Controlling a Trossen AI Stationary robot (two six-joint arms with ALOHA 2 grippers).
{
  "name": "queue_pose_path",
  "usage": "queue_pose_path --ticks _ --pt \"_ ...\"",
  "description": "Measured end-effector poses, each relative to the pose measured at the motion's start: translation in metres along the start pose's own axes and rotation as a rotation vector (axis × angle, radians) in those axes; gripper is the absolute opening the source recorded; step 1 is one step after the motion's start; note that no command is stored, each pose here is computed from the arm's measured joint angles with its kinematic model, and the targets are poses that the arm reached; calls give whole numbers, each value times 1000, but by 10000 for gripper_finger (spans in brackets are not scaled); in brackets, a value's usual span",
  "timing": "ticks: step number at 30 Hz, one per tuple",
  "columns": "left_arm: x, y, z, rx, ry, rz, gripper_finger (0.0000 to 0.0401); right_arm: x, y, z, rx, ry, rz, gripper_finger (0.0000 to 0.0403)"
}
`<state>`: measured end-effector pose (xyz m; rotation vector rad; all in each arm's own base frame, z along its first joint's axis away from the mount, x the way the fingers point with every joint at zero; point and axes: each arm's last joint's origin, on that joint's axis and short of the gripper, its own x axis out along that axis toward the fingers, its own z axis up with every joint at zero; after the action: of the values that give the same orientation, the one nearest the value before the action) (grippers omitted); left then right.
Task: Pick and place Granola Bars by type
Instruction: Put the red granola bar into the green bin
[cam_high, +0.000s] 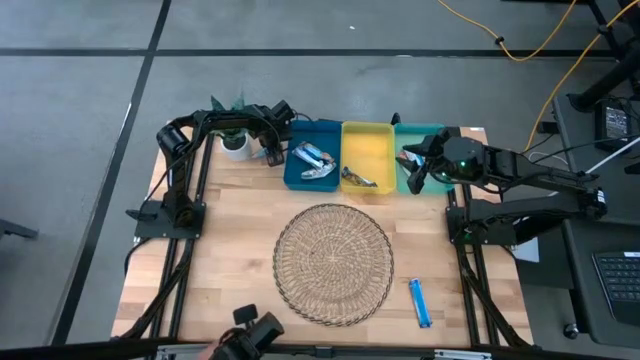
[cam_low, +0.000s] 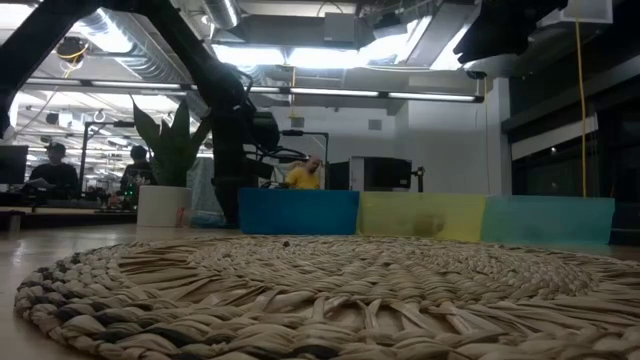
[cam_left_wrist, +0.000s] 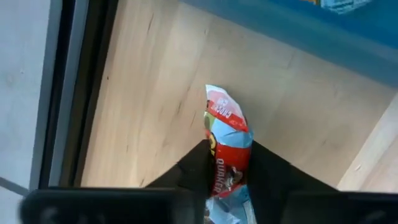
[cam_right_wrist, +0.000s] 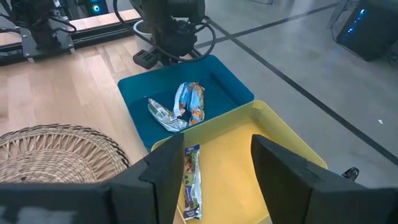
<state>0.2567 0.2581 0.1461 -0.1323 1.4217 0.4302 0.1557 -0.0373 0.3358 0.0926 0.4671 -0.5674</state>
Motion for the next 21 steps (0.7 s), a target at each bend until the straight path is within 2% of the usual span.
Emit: queue_pose_path --ticks 4,7,15,21 --pt "0 0 0 -21 3 7 39 0 0 0 0 0 0 188" --pt "0 0 0 -44 13 41 23 0 0 0 -1 0 0 188" --pt "-26 -3 3 -74 -45 86 28 0 0 0 1 1 0 188" --pt "-72 -2 12 -122 -184 127 22 0 0 0 0 4 0 188"
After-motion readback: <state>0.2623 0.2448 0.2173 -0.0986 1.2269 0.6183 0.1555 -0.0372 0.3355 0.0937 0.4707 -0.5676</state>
